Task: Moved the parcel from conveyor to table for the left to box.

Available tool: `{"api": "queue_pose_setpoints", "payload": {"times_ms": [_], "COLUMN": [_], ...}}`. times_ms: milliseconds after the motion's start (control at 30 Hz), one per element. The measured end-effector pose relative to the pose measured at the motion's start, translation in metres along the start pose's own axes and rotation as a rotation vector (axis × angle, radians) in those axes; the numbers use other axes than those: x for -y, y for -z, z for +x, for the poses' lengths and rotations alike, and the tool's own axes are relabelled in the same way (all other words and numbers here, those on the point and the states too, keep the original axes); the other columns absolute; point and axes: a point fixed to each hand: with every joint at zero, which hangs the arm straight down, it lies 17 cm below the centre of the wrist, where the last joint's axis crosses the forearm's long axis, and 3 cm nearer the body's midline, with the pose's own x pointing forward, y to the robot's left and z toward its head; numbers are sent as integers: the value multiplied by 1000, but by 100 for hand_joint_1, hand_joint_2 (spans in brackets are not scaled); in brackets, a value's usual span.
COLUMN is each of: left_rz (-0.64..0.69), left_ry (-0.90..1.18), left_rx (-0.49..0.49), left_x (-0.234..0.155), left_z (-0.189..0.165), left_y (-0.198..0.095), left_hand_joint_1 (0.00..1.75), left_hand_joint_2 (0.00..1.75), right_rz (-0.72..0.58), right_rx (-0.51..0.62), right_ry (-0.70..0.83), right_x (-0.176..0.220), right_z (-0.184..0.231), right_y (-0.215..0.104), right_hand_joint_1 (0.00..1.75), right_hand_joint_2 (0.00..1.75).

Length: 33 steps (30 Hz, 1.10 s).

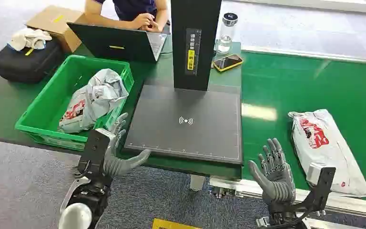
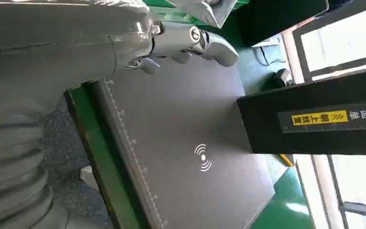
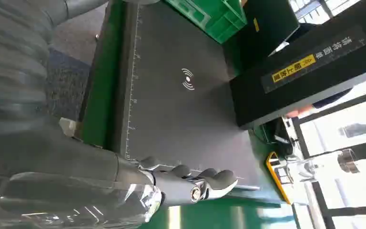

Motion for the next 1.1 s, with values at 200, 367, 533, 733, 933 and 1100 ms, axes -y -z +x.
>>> {"api": "queue_pose_setpoints", "payload": {"times_ms": [200,367,533,733,933,1100], "left_rz": [-9,-12,-13,-16,-21,-15], "left_ry": [0,2,4,5,11,13], "left_rx": [2,2,2,1,-10,-17], "left_x": [3,4,4,4,7,5], "left_z": [1,1,1,1,-2,-5], "left_y": [0,0,0,0,-3,-6], "left_hand_joint_1": [0,0,0,0,0,0], "left_hand_joint_2": [175,175,175,175,175,175], "right_rz": [-1,-1,-2,-6,-45,-77], "right_rx": [4,0,2,17,99,145], "right_ry": [-1,-3,-4,-25,-185,-359], "right_x": [1,0,-1,0,27,70], "right_z": [2,1,2,8,37,60], "right_y": [-2,-2,0,0,7,25], "right_hand_joint_1": [0,0,0,0,0,0], "right_hand_joint_2": [175,175,175,175,175,175]}}
